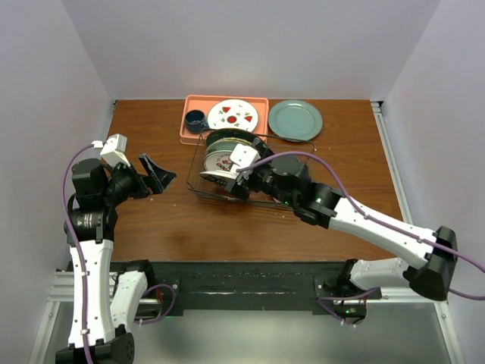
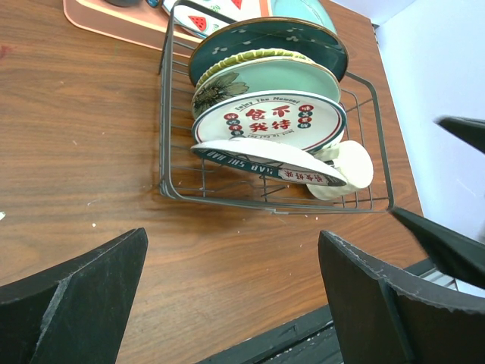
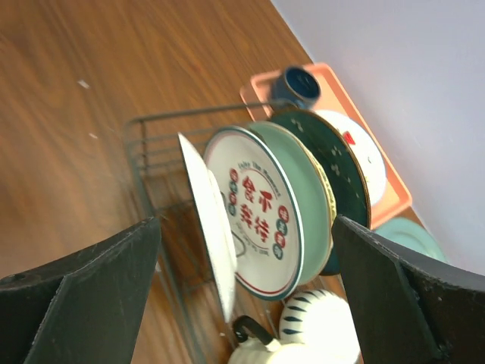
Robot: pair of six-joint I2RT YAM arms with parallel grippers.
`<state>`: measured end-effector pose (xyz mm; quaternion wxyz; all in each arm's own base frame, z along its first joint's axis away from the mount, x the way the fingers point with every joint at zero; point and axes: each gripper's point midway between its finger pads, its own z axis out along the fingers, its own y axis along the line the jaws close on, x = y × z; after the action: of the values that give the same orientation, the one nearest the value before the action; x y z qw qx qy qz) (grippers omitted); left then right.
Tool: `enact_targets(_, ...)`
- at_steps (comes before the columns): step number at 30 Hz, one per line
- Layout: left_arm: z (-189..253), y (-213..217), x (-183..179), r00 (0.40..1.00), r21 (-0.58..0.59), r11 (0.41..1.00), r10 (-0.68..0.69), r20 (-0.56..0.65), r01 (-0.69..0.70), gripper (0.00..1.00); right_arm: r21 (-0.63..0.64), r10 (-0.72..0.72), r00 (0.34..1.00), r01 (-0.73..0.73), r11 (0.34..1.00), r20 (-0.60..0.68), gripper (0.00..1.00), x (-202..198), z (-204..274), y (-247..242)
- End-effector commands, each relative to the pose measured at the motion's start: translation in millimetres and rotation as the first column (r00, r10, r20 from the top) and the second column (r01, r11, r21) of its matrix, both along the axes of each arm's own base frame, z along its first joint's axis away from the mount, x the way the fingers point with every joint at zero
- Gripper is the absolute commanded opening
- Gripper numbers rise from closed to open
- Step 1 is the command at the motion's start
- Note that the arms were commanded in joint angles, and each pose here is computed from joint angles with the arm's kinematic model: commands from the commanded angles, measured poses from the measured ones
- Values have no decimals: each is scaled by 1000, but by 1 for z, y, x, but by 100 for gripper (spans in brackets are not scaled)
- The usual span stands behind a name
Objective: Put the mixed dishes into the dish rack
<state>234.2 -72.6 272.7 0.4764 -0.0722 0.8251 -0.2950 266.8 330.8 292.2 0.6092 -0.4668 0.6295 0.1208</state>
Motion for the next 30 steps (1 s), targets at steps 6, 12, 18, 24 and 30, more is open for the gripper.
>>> enact_targets(6,12,4,-2,998,5,999,39,55,-39,100,317,-196,943,279,906,-270,99,-15,30,-42)
enact_targets(12,10,11,-3,994,20,996,85,65,-86,100,303,-469,789,595,745,-397,99,-6,2,-97)
enact_targets(18,-3,13,-5,994,35,994,98,45,-99,100,352,-562,676,732,583,-477,99,-13,-14,-139)
enact_targets(24,-16,18,-8,993,63,991,114,35,-116,100,391,-591,595,804,448,-546,99,-27,-31,-177)
enact_targets(30,-22,18,-7,994,76,992,102,46,-105,100,406,-624,528,847,343,-576,99,-37,-41,-208)
